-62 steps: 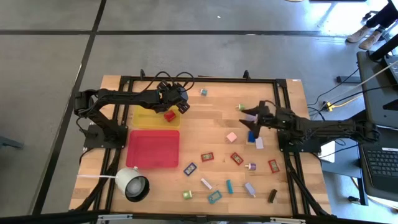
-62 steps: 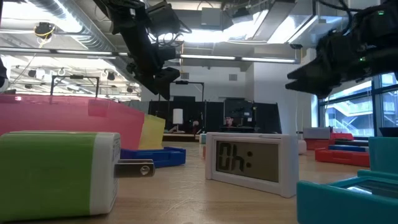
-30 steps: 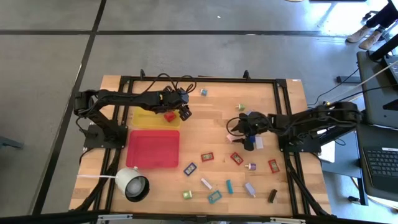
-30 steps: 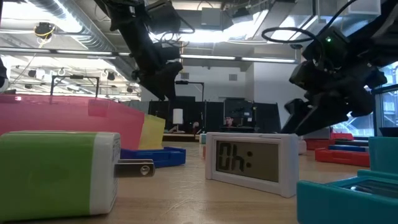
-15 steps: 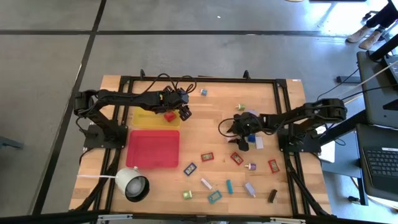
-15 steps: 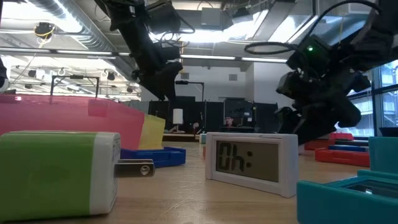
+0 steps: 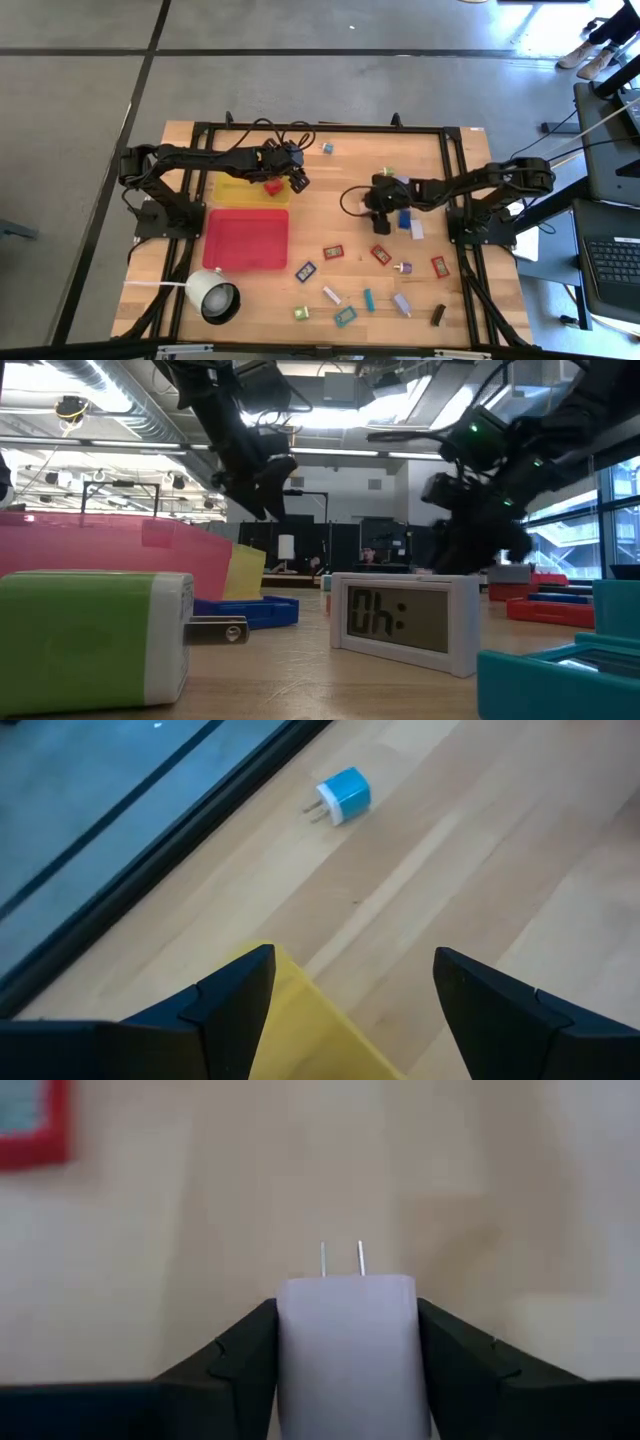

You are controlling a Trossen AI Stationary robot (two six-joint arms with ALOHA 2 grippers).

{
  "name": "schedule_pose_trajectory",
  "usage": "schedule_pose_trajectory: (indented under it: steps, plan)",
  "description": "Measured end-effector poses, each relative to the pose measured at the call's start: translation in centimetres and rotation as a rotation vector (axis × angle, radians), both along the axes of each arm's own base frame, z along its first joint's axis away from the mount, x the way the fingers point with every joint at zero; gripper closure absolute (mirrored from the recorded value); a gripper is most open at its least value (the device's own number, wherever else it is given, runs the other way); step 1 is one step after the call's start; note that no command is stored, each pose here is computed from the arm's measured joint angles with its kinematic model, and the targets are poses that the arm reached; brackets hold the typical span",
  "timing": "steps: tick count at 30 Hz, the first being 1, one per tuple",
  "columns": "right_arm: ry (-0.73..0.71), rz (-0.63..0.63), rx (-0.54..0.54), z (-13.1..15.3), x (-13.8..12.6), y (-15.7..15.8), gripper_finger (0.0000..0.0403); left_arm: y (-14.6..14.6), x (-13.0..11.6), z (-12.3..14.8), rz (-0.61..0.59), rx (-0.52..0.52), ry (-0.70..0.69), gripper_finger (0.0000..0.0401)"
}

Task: Pick & Place Office items
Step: Put the pink charger adapter into the yellow bin

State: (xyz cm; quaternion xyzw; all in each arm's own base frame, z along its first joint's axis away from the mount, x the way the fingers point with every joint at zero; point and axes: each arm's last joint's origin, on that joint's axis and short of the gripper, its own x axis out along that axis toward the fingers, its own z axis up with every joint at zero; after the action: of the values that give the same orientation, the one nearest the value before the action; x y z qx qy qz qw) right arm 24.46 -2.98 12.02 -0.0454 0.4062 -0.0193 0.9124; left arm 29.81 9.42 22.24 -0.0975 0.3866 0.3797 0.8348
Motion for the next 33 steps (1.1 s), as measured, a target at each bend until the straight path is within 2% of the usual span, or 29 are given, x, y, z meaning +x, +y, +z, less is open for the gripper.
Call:
schedule_pose_trajectory:
  steps: [4, 7, 12, 17, 26, 33]
  plan:
    - [-0.053, -0.023, -0.148, 1.9, 1.7, -0.6, 0.0196, -0.1, 0.5, 0.3, -0.037, -0.031, -0.068, 0.0132]
    - [-0.109, -0.055, -0.251, 4.1, 3.3, -1.0, 0.019, -0.2, 1.1, 0.7, -0.117, -0.051, -0.139, 0.0131]
    - [-0.214, -0.102, -0.38, 8.1, 5.7, -1.8, 0.0203, -0.3, 2.3, 1.8, -0.256, -0.09, -0.308, 0.0131]
    - [-0.239, -0.058, -0.499, 10.2, 6.7, -2.0, 0.0195, -0.5, 3.0, 2.8, -0.369, -0.129, -0.441, 0.013]
    - [-0.282, -0.03, -0.564, 11.1, 7.1, -2.0, 0.0199, -0.3, 3.4, 3.7, -0.347, -0.058, -0.53, 0.0124]
    - [-0.3, 0.014, -0.622, 11.4, 7.3, -1.7, 0.0196, -0.1, 3.4, 3.9, -0.305, -0.025, -0.544, 0.0124]
